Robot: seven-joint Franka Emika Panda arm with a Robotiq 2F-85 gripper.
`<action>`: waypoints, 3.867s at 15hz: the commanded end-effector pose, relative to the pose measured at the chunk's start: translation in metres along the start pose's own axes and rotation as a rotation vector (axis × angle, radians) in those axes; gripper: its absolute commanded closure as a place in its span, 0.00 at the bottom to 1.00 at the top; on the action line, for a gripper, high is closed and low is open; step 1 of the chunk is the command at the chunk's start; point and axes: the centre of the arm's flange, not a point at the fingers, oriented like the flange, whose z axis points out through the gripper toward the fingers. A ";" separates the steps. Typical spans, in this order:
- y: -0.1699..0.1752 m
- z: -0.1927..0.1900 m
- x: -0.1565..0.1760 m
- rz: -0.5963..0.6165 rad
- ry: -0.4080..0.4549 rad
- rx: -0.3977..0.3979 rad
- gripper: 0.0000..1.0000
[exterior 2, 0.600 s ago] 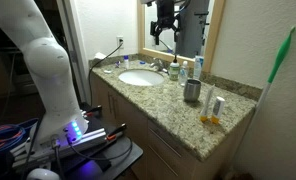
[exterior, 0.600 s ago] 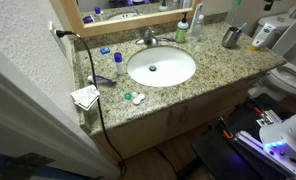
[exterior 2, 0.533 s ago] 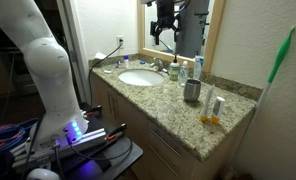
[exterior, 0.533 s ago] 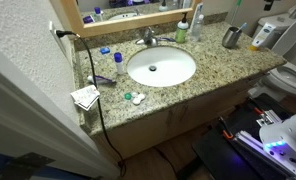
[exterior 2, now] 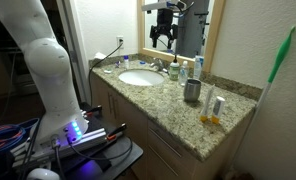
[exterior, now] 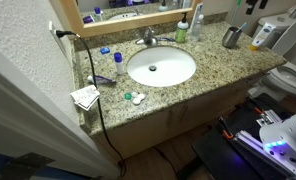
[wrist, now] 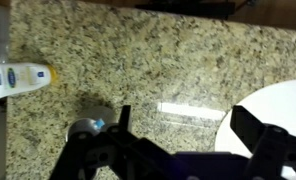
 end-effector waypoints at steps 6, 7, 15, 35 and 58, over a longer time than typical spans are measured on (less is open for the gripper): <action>-0.005 0.040 0.110 0.207 -0.026 0.196 0.00; -0.004 0.043 0.117 0.213 -0.029 0.199 0.00; 0.015 0.079 0.194 0.679 0.045 0.320 0.00; 0.026 0.108 0.233 1.005 0.197 0.315 0.00; 0.028 0.106 0.220 1.041 0.159 0.224 0.63</action>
